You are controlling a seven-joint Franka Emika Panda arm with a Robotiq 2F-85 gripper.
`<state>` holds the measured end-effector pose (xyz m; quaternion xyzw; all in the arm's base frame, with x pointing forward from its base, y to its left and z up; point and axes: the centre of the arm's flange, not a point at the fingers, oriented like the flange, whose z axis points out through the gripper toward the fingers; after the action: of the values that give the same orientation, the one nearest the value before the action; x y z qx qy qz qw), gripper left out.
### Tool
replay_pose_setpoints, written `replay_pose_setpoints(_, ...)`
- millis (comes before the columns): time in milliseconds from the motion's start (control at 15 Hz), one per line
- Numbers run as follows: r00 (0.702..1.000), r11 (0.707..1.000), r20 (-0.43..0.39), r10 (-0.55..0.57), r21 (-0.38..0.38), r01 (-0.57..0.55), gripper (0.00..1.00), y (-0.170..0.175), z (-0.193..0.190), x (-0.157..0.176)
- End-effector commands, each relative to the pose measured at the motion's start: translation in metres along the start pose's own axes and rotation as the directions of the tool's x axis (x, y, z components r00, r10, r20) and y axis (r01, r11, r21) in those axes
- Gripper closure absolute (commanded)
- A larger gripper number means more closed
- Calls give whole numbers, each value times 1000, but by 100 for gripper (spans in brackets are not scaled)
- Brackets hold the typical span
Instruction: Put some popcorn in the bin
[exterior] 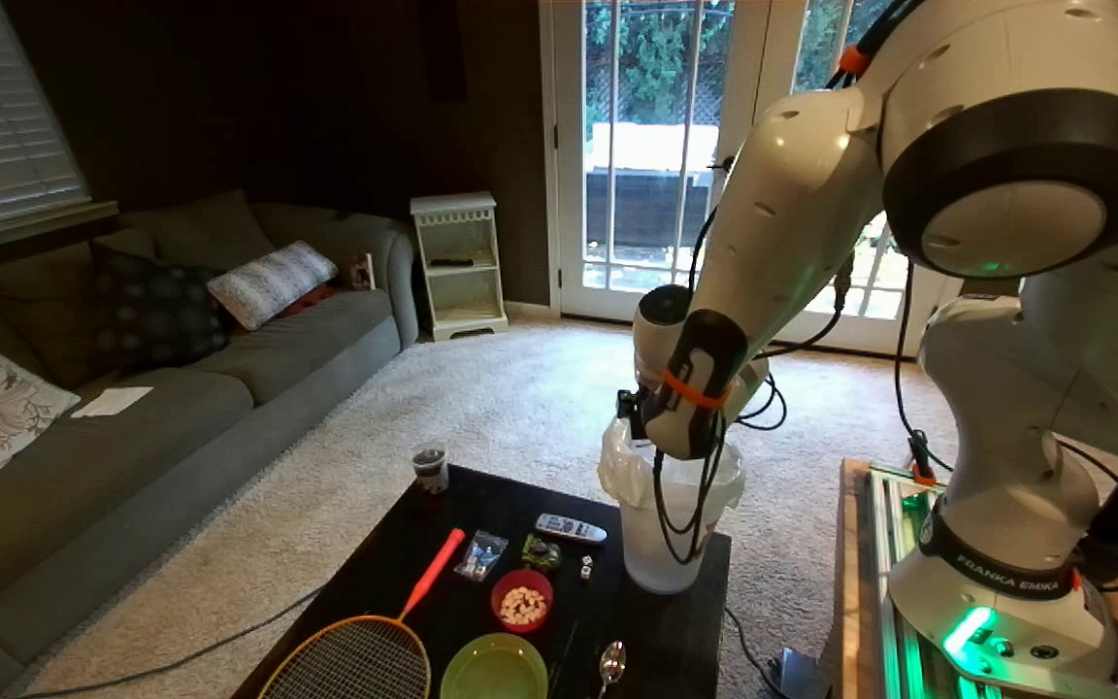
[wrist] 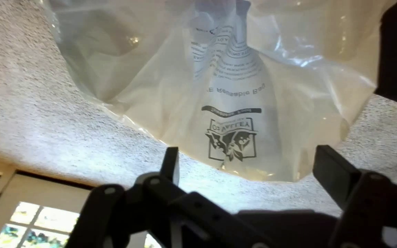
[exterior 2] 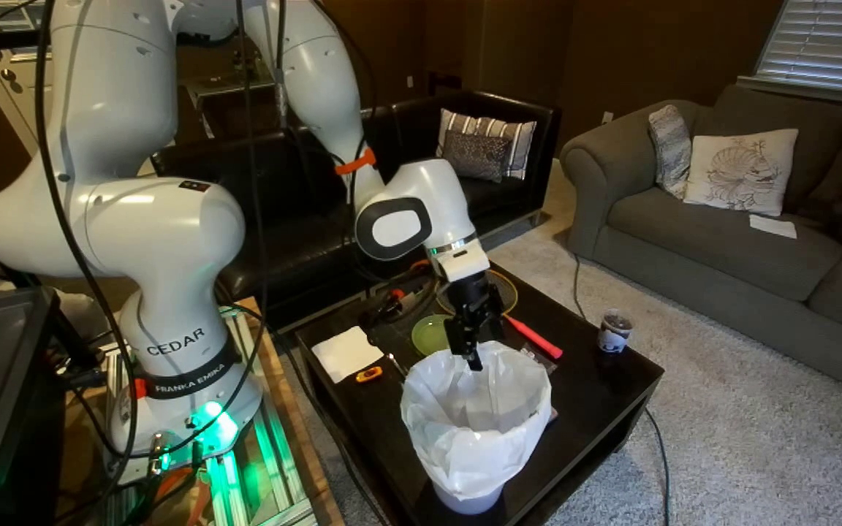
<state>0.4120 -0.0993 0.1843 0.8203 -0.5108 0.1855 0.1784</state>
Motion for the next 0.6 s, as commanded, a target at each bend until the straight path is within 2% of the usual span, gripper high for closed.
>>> replay_pose_setpoints(0, 989, 980, -31, -148, 128, 150, 0, -10, -21, -11)
replay_pose_setpoints(267, 949, 920, -81, -304, 235, 315, 0, -25, -41, -32)
replay_pose_setpoints(533, 874, 816, -144, -464, 313, 485, 0, -38, -55, -57)
